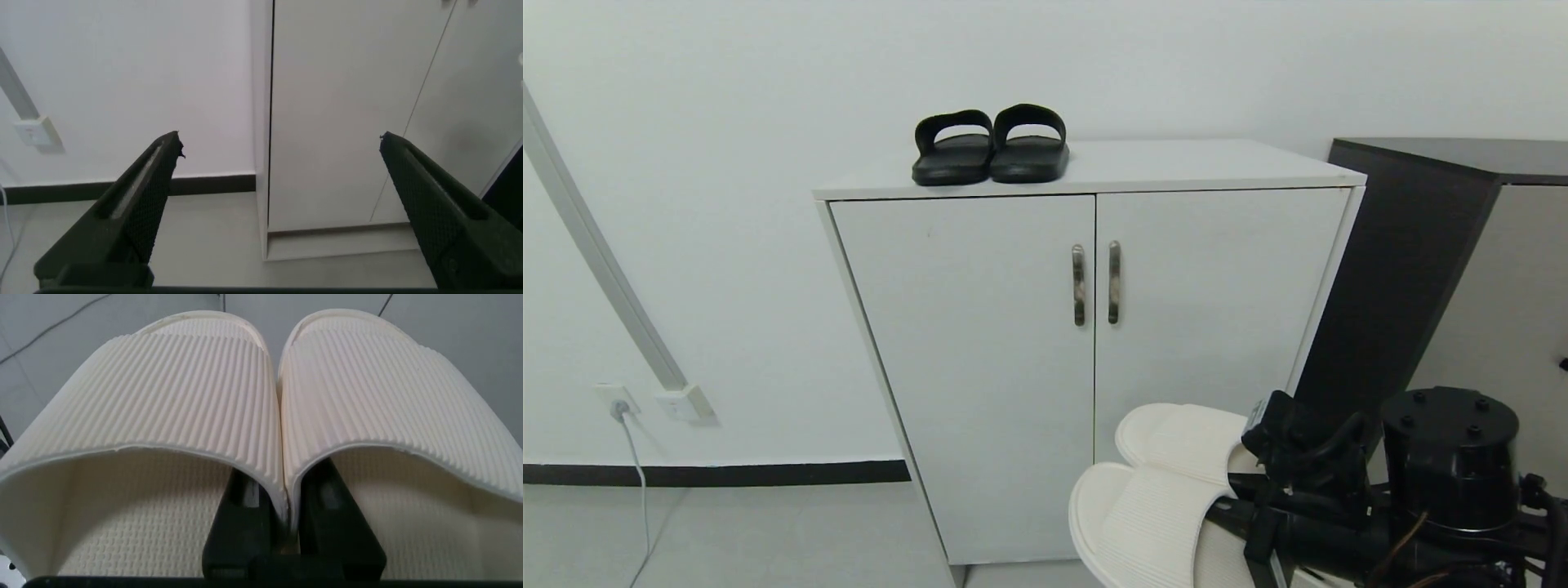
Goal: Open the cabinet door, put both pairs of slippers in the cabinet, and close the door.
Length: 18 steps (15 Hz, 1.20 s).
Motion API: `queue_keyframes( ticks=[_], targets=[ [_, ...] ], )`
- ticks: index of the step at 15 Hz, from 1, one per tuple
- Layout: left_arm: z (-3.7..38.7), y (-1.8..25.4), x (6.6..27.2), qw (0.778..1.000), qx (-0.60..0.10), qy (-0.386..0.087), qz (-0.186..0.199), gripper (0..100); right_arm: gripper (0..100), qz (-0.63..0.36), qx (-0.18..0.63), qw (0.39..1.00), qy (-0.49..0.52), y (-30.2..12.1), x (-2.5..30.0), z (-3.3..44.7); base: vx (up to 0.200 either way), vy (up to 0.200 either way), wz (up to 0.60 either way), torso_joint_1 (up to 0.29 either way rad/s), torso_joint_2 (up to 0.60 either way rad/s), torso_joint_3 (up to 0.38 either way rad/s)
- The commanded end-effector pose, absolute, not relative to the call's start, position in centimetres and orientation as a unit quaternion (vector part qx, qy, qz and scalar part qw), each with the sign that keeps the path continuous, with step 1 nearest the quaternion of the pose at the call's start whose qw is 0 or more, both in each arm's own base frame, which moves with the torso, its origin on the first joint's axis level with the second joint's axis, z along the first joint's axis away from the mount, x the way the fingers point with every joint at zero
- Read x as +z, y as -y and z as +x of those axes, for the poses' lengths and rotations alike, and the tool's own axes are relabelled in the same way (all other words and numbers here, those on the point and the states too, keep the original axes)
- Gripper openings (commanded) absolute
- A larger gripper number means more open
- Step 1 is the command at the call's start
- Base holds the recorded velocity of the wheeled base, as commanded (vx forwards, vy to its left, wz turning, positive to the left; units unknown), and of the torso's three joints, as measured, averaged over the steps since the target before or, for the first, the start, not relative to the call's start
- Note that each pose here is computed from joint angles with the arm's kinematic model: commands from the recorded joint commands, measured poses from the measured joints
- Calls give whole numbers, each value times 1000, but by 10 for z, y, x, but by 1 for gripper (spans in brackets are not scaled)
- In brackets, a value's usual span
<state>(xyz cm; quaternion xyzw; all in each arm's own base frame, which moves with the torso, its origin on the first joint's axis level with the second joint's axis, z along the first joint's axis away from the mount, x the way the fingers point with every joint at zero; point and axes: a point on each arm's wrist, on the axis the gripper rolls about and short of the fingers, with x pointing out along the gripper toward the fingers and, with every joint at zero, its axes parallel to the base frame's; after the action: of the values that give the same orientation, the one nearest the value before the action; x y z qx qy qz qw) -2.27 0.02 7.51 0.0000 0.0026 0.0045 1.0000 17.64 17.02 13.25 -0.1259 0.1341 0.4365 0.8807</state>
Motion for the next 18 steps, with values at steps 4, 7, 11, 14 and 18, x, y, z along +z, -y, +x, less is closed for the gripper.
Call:
queue_keyframes(
  ticks=[4,7,11,14,18],
  targets=[
    [-23,0,75,1000,5,-2,0,100,0,-125,437,882,-127,-169,133,175,0,0,0,2,63,54],
    [-23,0,75,1000,4,-2,-1,100,0,-124,436,884,-118,-169,132,175,67,0,0,-14,48,54],
    [-23,0,75,1000,5,-2,-1,100,0,-124,435,884,-120,-168,131,174,100,0,0,-11,45,48],
    [-23,0,75,1000,4,-2,0,100,0,-127,442,879,-124,-168,128,170,0,0,0,0,0,0],
    [-21,0,87,1000,3,-12,12,100,0,-130,450,874,-127,-171,126,166,0,0,0,0,0,0]
  ],
)
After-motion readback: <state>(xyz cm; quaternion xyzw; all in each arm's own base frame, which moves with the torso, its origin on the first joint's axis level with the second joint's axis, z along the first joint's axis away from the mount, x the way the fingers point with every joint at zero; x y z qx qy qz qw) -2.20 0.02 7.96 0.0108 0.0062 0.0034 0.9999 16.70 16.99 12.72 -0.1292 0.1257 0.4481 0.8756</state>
